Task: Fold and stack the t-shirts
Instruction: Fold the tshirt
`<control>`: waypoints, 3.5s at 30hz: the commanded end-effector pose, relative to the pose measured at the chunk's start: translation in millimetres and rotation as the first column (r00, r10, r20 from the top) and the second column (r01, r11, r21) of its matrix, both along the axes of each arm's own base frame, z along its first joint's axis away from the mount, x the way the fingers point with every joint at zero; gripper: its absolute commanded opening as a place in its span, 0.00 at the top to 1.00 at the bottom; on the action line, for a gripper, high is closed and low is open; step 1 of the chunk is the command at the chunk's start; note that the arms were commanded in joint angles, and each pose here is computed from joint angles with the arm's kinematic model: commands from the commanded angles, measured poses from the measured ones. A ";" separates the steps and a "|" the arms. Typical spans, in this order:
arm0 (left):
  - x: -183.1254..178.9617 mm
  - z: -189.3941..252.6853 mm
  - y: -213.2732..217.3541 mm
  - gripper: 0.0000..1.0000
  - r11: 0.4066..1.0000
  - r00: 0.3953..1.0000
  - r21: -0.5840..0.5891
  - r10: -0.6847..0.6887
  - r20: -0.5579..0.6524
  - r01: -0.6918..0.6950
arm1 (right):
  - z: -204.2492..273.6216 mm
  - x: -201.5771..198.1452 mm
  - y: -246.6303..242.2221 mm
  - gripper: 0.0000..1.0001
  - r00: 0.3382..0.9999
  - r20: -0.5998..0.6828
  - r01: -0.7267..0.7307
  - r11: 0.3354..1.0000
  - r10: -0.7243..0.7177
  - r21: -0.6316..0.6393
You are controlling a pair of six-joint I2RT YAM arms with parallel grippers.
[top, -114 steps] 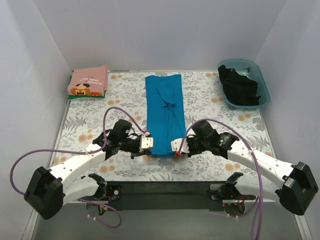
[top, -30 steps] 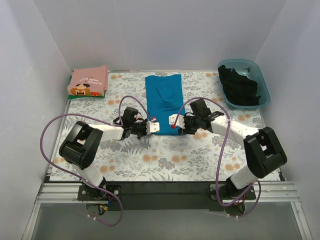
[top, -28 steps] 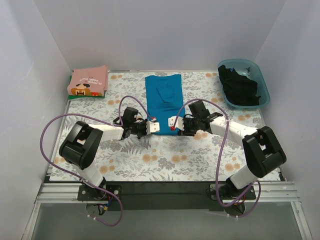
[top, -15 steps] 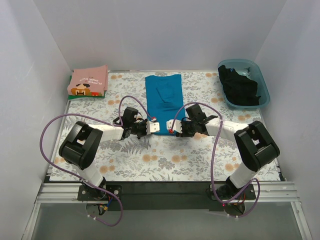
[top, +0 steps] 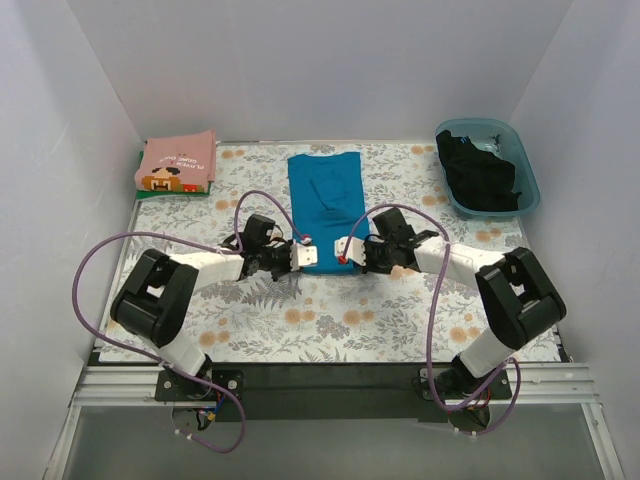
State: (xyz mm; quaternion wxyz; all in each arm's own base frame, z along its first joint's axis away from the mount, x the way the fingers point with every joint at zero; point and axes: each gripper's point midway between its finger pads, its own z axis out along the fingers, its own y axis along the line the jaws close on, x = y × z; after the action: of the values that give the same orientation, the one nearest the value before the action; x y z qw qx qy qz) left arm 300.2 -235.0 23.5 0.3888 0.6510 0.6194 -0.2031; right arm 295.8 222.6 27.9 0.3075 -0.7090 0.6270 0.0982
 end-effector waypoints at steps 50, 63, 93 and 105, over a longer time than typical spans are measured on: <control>37.8 36.9 18.3 1.00 0.970 0.904 -0.098 0.169 -0.392 -0.224 | 14.4 17.6 28.5 0.99 0.936 -0.351 0.029 0.997 0.000 0.076; -111.8 62.5 19.7 0.63 0.985 0.865 -0.143 0.007 -0.502 -0.091 | 82.4 -83.3 34.7 0.55 0.754 -0.657 0.193 0.960 -0.013 0.203; -67.6 21.6 -63.7 0.62 0.999 0.945 -0.037 -0.031 -0.324 0.020 | 6.8 -22.8 99.5 0.81 0.333 -0.941 0.420 0.904 -0.068 0.083; -54.6 26.0 -69.4 0.60 0.999 0.955 -0.038 -0.023 -0.296 0.012 | -11.5 -32.9 94.7 0.84 0.335 -0.936 0.404 0.914 -0.105 0.042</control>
State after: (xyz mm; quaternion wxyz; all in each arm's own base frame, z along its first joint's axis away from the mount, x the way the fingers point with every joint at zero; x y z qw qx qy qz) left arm 235.0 -294.7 40.2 0.2805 0.6036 0.6769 -0.3143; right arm 267.6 317.9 24.7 0.0137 -0.3693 0.7747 0.5131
